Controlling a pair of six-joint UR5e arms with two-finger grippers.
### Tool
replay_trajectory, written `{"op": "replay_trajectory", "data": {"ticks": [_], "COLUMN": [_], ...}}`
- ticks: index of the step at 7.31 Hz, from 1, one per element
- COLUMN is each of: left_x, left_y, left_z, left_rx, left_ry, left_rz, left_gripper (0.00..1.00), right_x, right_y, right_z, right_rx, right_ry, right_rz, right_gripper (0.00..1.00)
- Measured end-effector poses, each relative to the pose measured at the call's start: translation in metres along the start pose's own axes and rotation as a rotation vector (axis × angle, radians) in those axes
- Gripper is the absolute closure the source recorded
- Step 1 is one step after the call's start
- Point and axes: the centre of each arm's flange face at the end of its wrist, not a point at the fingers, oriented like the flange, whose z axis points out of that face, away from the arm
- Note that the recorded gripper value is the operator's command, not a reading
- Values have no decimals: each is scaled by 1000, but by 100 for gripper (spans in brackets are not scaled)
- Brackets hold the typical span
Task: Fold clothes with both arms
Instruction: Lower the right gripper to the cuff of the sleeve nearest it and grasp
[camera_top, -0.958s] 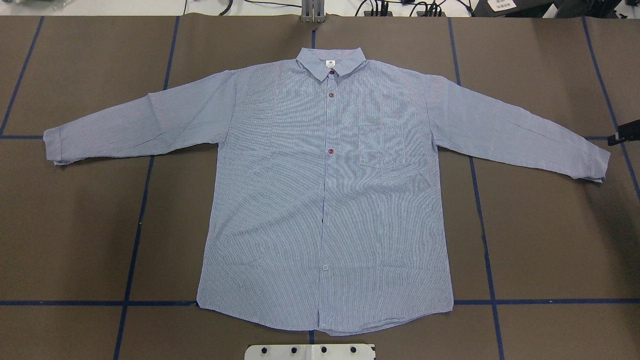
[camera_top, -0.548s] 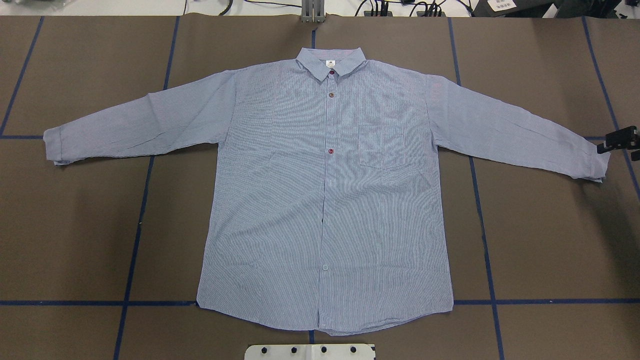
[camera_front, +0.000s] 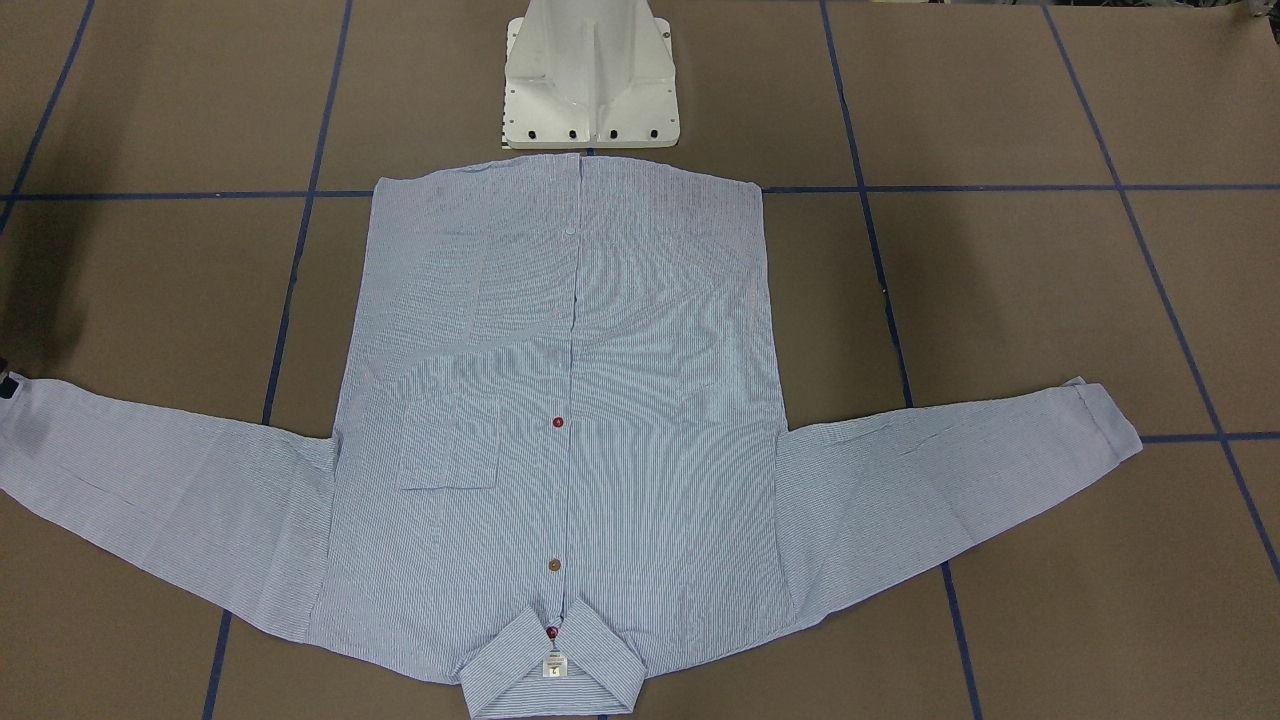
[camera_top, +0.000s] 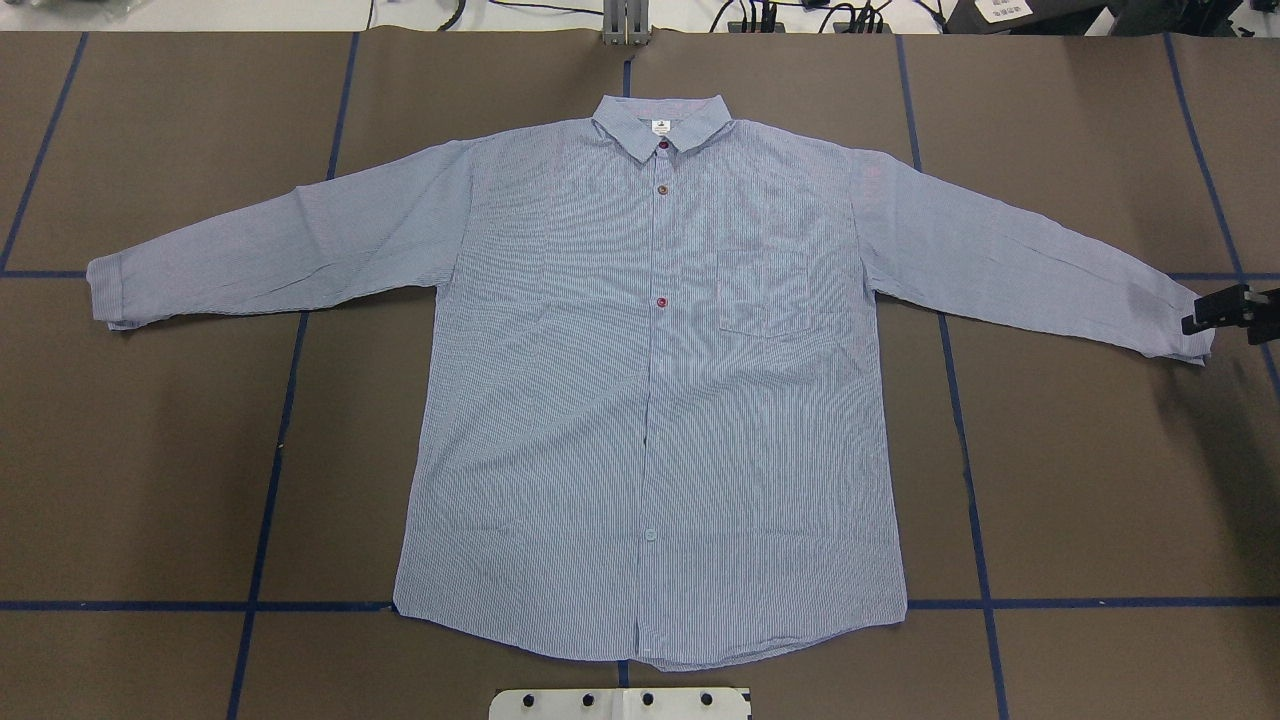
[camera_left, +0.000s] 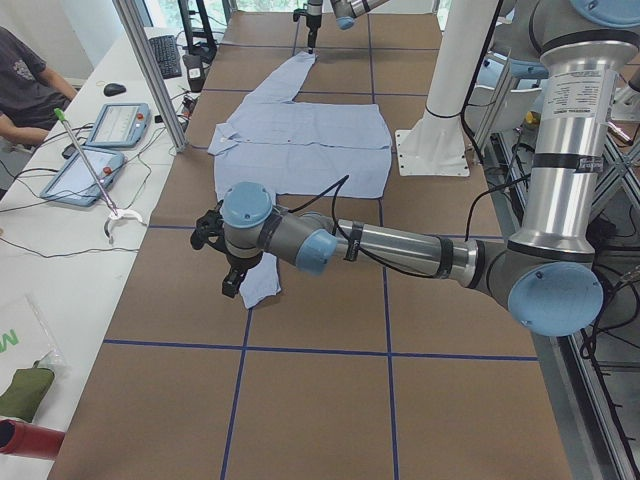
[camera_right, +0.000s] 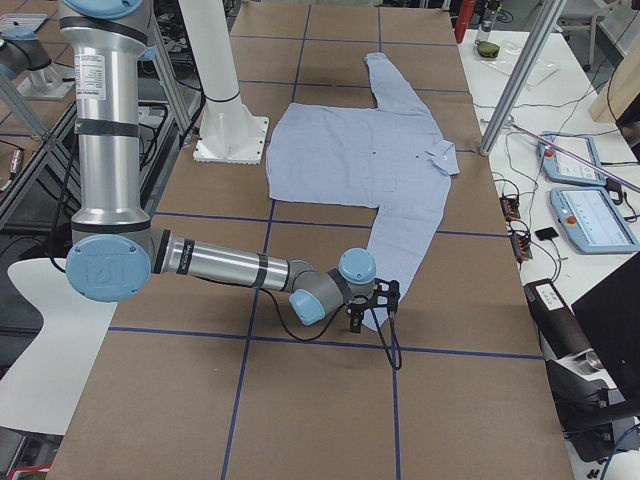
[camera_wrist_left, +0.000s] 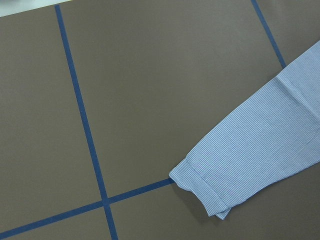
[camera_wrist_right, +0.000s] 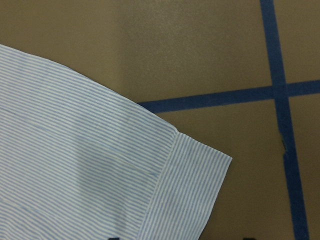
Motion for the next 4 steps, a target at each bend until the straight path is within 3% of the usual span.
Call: {"op": "replay_trajectory", "data": {"ticks": [2, 4], "left_x": [2, 2], "left_y": [-1, 0], "left_z": [-2, -1], "left_rx": [3, 3], "left_ry": [1, 2], "left_rz": [3, 3], "left_gripper": [0, 0], "right_x": [0, -4], "right_y": [0, -2], "right_z": [1, 2], "right_rx": [-4, -2], "right_ry": [0, 1], "right_rz": [2, -2], "right_gripper": [43, 44]}}
